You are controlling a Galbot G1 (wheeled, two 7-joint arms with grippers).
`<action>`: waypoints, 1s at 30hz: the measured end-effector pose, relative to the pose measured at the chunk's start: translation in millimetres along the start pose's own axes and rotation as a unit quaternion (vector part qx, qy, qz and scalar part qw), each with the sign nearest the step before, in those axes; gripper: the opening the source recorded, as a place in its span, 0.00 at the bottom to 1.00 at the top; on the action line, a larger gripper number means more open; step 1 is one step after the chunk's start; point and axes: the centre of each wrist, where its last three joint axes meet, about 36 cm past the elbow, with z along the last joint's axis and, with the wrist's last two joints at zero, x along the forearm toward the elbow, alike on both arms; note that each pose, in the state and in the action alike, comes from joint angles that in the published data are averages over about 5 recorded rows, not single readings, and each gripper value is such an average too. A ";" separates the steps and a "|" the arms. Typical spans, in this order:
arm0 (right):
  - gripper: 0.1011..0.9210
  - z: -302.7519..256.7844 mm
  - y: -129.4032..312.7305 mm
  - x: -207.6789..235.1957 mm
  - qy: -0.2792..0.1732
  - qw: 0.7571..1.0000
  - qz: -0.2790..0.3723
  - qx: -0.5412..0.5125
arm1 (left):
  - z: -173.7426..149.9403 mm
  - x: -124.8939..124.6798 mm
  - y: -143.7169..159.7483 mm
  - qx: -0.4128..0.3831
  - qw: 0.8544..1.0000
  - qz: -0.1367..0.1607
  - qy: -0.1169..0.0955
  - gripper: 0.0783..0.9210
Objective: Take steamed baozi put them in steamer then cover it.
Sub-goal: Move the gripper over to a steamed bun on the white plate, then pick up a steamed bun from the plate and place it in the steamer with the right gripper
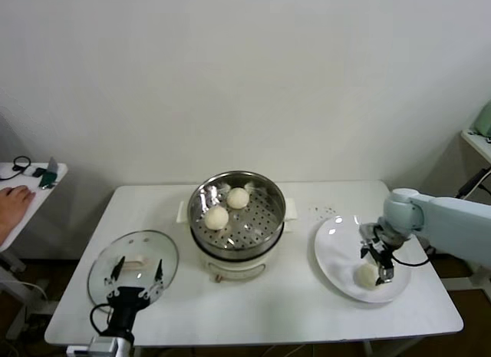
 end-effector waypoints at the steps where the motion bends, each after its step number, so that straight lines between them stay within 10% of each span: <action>1: 0.88 0.9 0.2 -1.5 0.001 1.000 -0.001 0.000 | 0.5 0.1 0.0 0.000 1.000 0.000 0.001 0.88; 30: 0.75 0.2 -6.0 -12.5 0.012 1.000 -0.008 0.012 | 4.8 3.5 0.3 -0.001 1.000 -0.002 0.009 0.88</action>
